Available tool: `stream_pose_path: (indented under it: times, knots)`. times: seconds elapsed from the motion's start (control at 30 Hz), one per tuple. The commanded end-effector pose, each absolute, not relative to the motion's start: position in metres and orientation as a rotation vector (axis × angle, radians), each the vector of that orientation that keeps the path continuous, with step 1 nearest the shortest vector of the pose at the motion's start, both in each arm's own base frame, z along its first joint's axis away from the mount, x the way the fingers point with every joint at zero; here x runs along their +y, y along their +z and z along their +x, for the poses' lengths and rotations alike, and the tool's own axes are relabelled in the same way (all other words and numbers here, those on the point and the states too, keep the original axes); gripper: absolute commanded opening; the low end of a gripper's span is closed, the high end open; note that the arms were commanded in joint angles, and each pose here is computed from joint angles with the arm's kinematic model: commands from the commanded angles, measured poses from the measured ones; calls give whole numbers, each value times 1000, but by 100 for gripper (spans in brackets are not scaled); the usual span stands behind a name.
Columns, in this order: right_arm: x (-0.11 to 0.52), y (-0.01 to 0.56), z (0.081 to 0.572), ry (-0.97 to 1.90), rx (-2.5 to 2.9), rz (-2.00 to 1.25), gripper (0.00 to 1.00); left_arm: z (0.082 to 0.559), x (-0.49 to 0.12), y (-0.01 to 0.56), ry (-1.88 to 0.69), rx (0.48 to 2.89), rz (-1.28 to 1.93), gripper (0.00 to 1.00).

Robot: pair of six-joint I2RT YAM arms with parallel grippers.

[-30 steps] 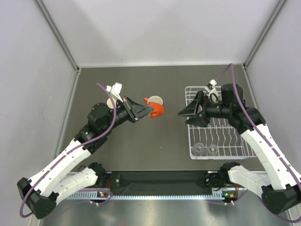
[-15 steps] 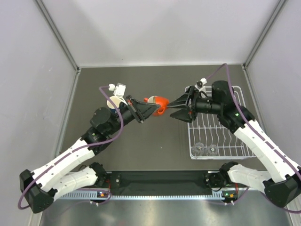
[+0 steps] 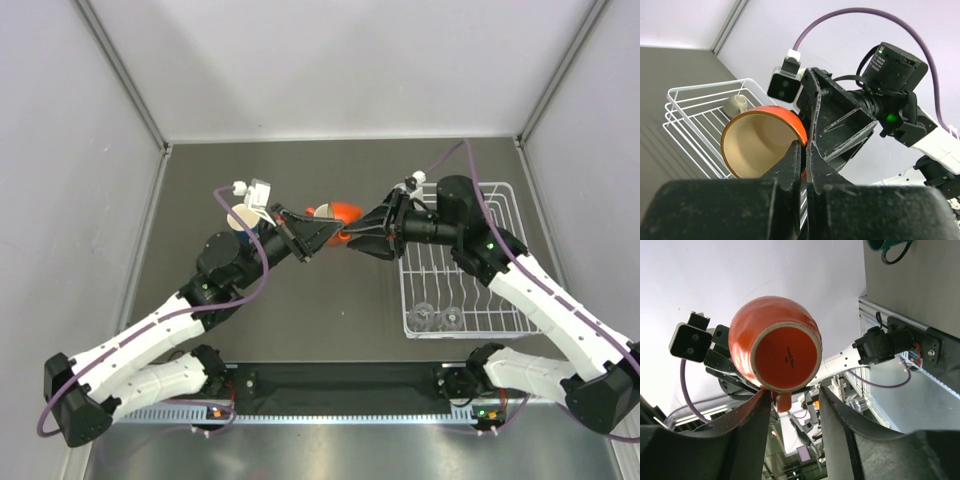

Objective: Load the cups into the dish rack

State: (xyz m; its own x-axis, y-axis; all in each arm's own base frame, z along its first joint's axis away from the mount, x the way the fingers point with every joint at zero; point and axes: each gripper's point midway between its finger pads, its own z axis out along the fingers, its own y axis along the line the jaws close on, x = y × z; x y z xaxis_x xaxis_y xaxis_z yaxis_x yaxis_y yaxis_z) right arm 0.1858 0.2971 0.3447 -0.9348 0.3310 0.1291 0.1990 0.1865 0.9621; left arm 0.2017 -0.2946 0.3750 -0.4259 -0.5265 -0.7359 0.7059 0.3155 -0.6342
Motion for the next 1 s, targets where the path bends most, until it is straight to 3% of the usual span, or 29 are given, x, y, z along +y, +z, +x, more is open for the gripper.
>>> stream_pose_path:
  times: [0.0,0.2,0.47,0.67,0.73,0.77,0.87,0.97]
  knots:
    - [308,356,184,1920,2288,490,42,196,-288,411,-1429,1294,158,0]
    - [314,355,184,1946,2265,533,35,194,-290,409,-1463,1276,134,0]
    - [312,346,186,1962,2238,577,1,184,-298,403,-1511,1287,166,0]
    - [306,345,182,1995,2169,557,0,178,-298,393,-1527,1332,170,0]
    - [304,343,181,1990,2162,575,0,179,-294,391,-1508,1355,149,8]
    - [302,340,181,1985,2162,586,0,181,-294,385,-1491,1391,138,24]
    - [301,336,179,1983,2170,590,0,185,-286,378,-1453,1429,96,52]
    - [298,332,178,1980,2169,602,0,190,-275,377,-1409,1434,40,61]
